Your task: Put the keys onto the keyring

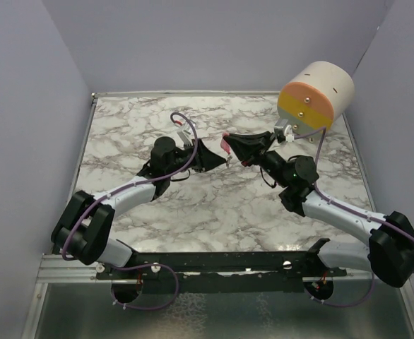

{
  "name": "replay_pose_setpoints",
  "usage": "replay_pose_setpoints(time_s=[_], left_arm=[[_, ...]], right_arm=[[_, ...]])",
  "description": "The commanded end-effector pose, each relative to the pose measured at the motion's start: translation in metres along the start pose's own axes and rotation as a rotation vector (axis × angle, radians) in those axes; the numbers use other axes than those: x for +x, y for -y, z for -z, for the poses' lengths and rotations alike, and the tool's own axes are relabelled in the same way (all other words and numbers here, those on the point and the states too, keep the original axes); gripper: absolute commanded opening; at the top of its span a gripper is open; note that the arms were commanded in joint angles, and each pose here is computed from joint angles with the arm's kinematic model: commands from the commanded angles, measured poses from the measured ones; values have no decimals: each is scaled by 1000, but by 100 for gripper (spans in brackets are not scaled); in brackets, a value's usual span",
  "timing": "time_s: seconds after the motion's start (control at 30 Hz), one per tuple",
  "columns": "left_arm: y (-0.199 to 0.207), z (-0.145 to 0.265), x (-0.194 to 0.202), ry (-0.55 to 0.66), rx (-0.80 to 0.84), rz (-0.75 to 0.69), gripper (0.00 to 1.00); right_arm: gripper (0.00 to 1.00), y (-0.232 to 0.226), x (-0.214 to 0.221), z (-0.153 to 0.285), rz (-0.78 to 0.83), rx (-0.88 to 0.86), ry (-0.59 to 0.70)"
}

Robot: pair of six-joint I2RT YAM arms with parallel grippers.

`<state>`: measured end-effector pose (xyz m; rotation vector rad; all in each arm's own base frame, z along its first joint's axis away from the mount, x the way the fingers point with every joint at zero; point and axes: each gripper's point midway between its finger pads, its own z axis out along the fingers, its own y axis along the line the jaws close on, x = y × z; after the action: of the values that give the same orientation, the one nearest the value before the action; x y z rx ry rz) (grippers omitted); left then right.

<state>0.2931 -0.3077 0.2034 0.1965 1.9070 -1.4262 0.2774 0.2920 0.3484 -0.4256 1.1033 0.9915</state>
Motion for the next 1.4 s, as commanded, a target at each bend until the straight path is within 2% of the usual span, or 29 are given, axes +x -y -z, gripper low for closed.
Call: replay_pose_setpoints(time_s=[0.0,0.07,0.23,0.47,0.73,1.07,1.37], left_arm=[[14,-1,-9,31,40,-68,37],[13,4,-9,52,27,-103,39],[18,21,-11,134,-7,-234,50],[23,26,-3,211,-36,-395,50],[18,35,-2,363,-72,-551,49],[38,42,-2,515,61,-687,49],[59,31,15,515,255,-769,49]], right_arm=[[1,1,-13,-1,18,22,27],[1,5,-14,-1,10,49,24],[1,12,-13,0,-1,91,14],[1,13,-11,-1,-5,97,1],[1,12,-16,1,-15,103,6],[1,2,-21,9,-20,68,1],[1,-4,-20,14,-25,45,-18]])
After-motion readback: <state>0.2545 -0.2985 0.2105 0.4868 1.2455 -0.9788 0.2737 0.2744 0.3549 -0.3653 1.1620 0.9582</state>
